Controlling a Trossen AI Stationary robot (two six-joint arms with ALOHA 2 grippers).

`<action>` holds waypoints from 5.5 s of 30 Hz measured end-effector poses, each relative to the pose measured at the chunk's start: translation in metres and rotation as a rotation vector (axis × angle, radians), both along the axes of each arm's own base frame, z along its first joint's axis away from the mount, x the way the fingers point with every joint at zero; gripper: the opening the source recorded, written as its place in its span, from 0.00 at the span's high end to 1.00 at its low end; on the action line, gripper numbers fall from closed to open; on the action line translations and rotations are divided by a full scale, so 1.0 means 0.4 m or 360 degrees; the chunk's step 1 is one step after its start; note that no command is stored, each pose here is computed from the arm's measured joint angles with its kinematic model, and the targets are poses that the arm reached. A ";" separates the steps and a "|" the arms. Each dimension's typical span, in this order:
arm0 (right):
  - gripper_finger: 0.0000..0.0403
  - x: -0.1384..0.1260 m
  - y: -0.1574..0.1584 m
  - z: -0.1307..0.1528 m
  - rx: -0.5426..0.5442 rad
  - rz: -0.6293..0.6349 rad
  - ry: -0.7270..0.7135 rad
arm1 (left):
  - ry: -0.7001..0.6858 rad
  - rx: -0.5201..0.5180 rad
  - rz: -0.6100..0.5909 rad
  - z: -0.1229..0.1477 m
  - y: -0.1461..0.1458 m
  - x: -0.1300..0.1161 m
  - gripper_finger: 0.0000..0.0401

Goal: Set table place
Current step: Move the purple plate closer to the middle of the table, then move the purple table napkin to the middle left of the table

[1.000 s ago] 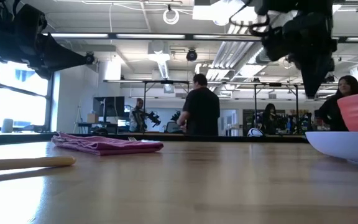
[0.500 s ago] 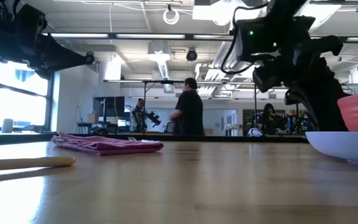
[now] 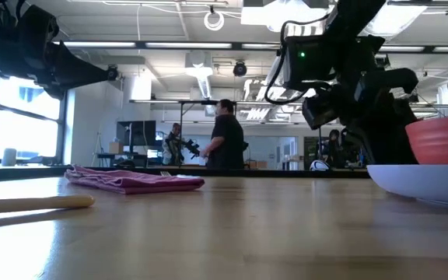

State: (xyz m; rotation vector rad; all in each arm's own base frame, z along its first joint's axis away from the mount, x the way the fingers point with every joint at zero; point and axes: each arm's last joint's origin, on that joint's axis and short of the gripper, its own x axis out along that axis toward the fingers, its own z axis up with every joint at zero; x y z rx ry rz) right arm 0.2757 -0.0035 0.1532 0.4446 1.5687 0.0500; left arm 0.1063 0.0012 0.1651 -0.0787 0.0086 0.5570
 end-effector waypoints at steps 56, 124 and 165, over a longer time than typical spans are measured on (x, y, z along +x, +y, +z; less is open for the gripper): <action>1.00 -0.289 -0.078 0.193 -0.0624 -0.0991 -0.0032 | -0.0002 0.0000 0.0031 0.000 0.001 -0.001 0.95; 1.00 -0.258 -0.009 0.097 -0.0440 -0.1174 0.0031 | -0.0017 0.0035 -0.0047 0.033 -0.002 0.002 0.97; 1.00 -0.236 -0.100 0.651 -0.1098 -0.0841 -0.0987 | 0.2189 -0.0549 -0.0559 0.042 0.026 0.600 1.00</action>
